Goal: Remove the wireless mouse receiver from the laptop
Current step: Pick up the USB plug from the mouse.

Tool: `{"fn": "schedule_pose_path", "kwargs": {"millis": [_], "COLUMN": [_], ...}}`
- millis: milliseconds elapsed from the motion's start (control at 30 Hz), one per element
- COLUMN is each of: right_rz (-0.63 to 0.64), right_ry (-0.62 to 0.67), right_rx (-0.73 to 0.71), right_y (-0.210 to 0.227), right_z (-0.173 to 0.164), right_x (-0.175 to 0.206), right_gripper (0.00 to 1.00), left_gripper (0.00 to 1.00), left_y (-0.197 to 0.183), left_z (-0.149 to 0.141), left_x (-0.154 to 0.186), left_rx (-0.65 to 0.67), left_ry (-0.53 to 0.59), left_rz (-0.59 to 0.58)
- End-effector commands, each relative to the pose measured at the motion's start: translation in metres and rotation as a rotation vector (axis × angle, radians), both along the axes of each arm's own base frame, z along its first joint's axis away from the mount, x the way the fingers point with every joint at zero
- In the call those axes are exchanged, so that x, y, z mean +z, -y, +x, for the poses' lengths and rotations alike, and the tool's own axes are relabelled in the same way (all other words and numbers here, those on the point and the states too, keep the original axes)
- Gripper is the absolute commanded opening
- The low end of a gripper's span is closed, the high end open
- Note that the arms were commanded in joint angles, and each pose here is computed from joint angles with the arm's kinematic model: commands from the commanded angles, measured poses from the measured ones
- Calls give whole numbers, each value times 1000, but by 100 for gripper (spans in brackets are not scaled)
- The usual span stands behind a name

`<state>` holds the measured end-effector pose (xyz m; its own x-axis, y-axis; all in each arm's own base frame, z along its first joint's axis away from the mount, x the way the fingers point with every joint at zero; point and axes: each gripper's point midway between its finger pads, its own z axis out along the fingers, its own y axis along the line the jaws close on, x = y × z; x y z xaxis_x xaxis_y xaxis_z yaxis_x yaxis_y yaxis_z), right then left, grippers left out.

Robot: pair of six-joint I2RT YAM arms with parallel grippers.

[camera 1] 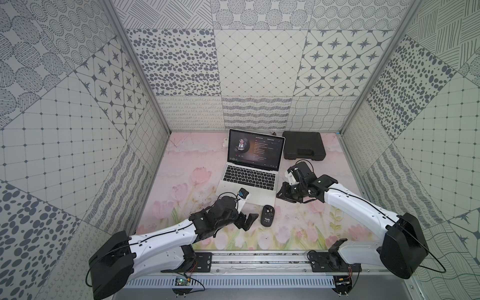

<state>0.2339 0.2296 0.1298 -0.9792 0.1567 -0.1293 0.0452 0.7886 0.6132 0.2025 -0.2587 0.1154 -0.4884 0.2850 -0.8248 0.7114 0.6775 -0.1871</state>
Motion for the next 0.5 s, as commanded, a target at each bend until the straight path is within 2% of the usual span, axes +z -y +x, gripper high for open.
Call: {"fn": "schedule_pose_path", "kwargs": {"millis": [0,67,167,367,467], "right_rz": [360,452,541,588,590], "right_ry": [-139,-203,-279,-306,-315], "right_rx": [43,29,-26,-39,-62], "right_y": [-39,-45,-45,-44,-41], "right_z": [-15,-19,-22,-28,-26], "right_x": [34,35,23,15,12], "right_gripper": [15,15,15,15,15], "left_gripper": [99,100,99,98,97], "left_y": [33,41,52,58,51], "left_z": [11,17,26,34,38], "left_x": [43,48,49,56,54], "left_rx": [-120,-137,-151,-152,-133], "left_ry": [214,265,281,301,307], "left_rz": [-133,-149,-126,-164,-137]}}
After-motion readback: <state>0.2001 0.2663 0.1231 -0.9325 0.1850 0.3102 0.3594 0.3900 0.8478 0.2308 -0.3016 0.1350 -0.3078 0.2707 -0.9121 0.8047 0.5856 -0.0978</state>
